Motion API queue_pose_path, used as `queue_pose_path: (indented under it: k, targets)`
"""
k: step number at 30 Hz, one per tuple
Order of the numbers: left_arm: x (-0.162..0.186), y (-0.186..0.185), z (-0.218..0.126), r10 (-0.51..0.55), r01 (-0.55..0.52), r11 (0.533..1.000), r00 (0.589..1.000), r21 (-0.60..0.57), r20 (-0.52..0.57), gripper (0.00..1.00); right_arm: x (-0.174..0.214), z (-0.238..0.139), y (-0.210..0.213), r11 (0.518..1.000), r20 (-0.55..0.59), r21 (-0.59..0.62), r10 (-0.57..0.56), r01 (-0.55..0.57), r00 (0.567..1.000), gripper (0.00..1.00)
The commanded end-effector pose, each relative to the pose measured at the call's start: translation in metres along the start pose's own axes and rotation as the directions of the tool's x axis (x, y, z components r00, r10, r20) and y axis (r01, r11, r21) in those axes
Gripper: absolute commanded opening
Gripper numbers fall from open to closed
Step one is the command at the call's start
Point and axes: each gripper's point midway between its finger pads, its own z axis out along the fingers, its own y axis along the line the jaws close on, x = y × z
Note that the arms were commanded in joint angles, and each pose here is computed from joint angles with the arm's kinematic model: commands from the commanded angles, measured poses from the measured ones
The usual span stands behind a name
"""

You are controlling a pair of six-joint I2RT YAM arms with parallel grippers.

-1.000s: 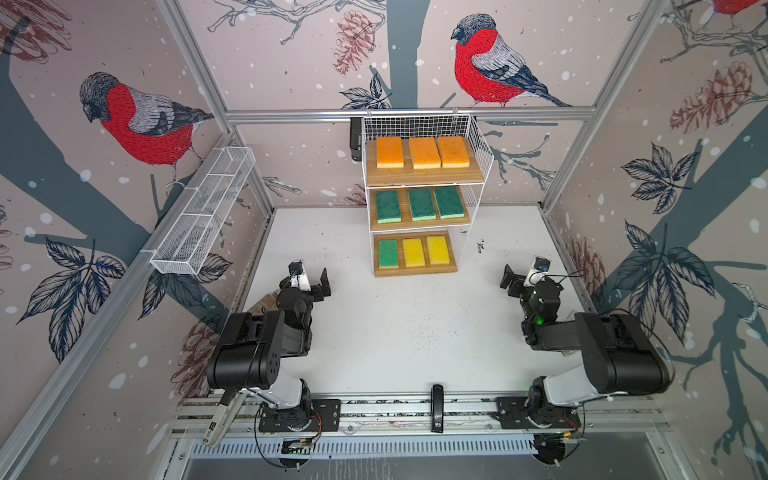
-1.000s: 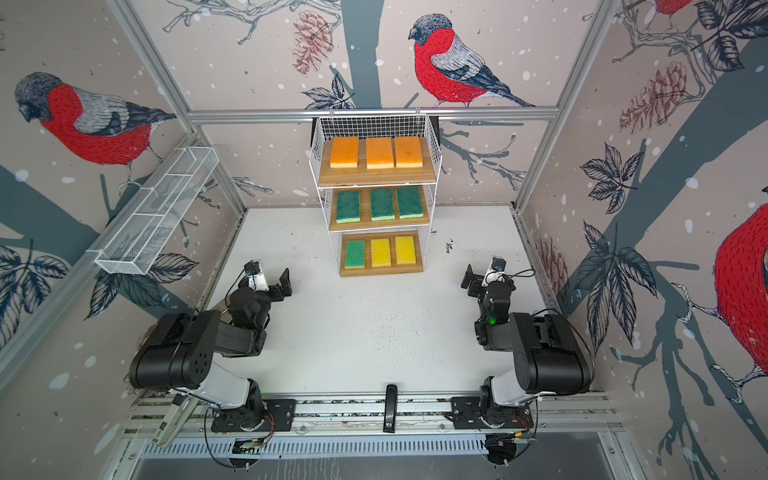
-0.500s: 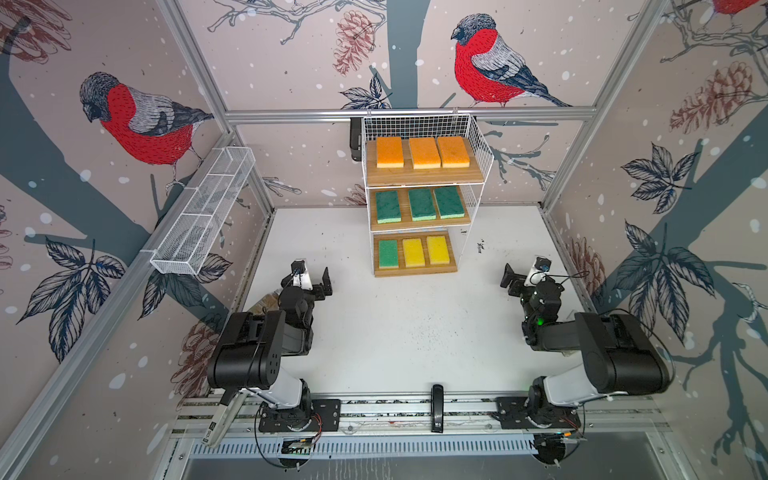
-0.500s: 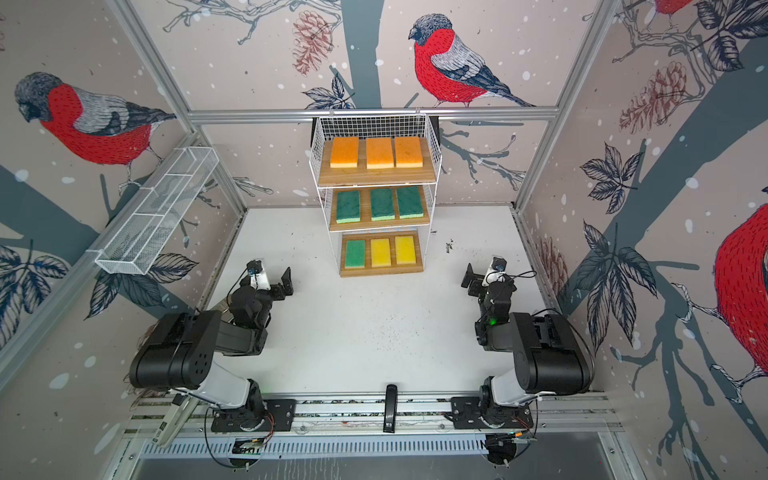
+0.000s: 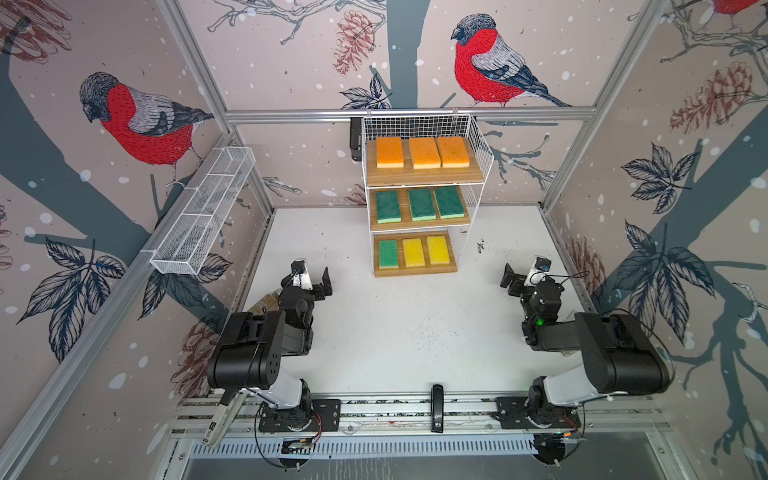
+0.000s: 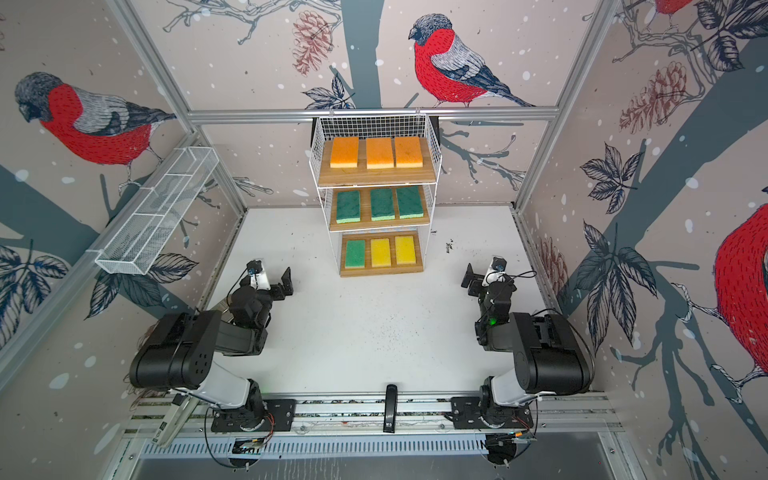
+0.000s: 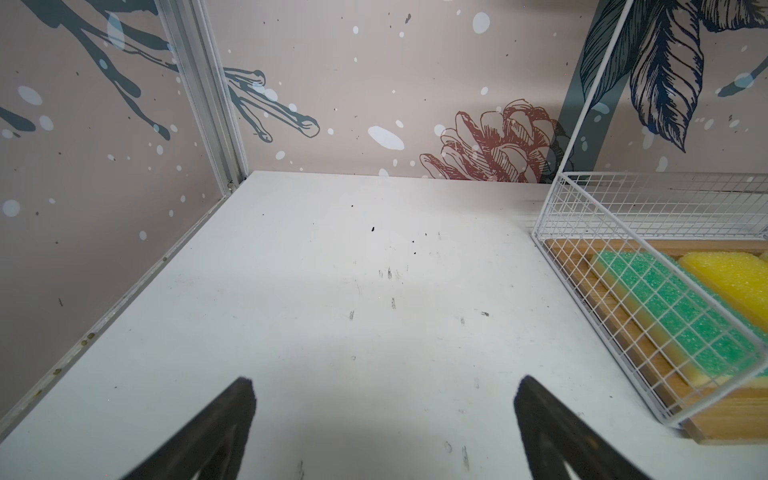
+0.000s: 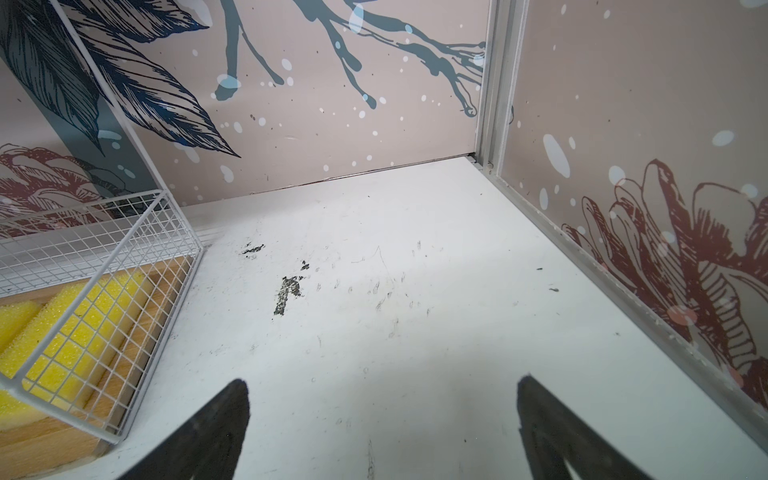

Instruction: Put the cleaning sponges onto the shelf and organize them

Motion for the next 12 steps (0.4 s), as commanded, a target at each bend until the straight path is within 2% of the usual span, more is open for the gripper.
queue_pose_path:
  k: [1, 7, 12]
  targets:
    - [-0.0149, 0.0001, 0.0005, 0.01, -0.01, 1.0, 0.998, -0.001, 0.058, 0.97, -0.0101, -0.0006, 0.0014, 1.0, 0.042, -0.007, -0.005, 0.006, 0.999, 0.99]
    - [-0.0142, -0.0078, 0.001, 0.028, -0.03, 0.999, 0.998, 0.039, 0.055, 0.98, -0.0104, -0.0007, 0.0015, 1.0, 0.042, -0.008, -0.005, 0.006, 0.999, 0.99]
    - [-0.014, -0.0035, 0.0012, 0.018, -0.019, 1.0, 0.998, 0.015, 0.052, 0.97, -0.0108, -0.0007, 0.0016, 1.0, 0.044, -0.008, -0.005, 0.006, 0.999, 1.0]
